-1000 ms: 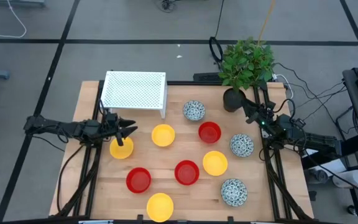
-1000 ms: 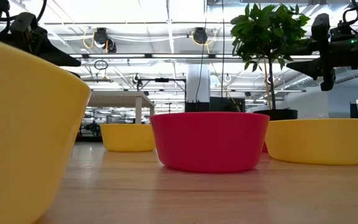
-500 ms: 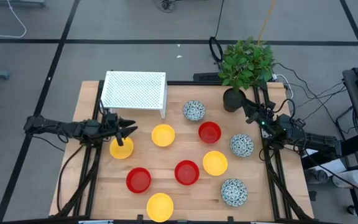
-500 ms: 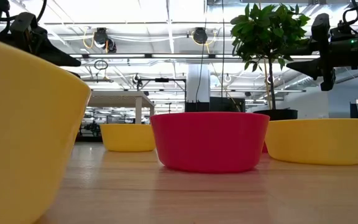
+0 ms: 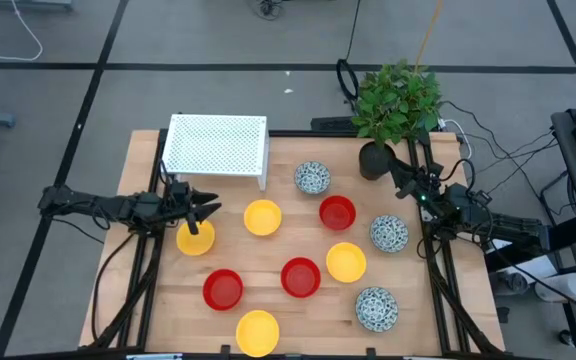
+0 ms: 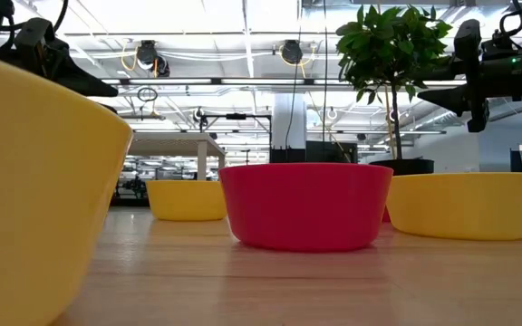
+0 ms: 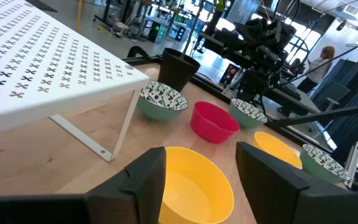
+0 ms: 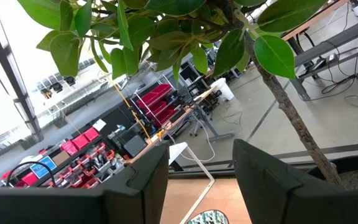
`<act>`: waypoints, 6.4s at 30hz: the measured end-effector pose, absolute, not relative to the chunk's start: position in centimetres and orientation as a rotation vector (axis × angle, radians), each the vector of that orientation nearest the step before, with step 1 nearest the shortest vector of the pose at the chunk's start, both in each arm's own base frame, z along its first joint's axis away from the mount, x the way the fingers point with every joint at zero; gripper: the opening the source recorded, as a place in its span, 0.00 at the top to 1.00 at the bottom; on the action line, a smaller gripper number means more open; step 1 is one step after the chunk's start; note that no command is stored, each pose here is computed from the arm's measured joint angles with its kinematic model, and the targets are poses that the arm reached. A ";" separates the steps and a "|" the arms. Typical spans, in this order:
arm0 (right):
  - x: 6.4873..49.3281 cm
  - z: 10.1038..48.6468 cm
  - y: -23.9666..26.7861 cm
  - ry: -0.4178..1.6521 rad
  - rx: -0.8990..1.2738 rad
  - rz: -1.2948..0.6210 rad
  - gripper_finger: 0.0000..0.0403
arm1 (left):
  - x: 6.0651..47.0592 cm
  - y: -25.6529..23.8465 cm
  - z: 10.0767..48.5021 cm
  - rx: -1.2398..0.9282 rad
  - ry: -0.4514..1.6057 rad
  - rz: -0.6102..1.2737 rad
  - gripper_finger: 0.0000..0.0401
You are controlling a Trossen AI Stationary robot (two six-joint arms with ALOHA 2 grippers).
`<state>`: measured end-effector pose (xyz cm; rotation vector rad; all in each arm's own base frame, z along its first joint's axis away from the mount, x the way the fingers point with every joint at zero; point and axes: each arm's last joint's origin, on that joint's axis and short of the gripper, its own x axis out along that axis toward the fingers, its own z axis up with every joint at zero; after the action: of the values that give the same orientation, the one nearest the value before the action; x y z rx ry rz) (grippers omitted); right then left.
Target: Pick & Place Mini bowls
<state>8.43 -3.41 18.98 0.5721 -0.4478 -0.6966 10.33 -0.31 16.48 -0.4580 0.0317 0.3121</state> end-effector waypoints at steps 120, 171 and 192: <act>8.7 17.9 -3.4 -0.327 0.547 -0.730 0.59 | 20.5 -6.3 14.7 -0.808 1.360 0.833 0.93; 8.7 17.9 -3.5 -0.328 0.548 -0.732 0.59 | 27.0 11.4 31.7 -0.203 0.957 0.656 0.98; 8.7 17.9 -3.5 -0.329 0.548 -0.732 0.59 | 18.2 18.8 30.2 -0.236 1.419 0.785 0.98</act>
<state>8.66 -3.45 17.91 0.5476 -0.3287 -0.7321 18.19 18.82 30.16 -0.2358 1.4191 0.7847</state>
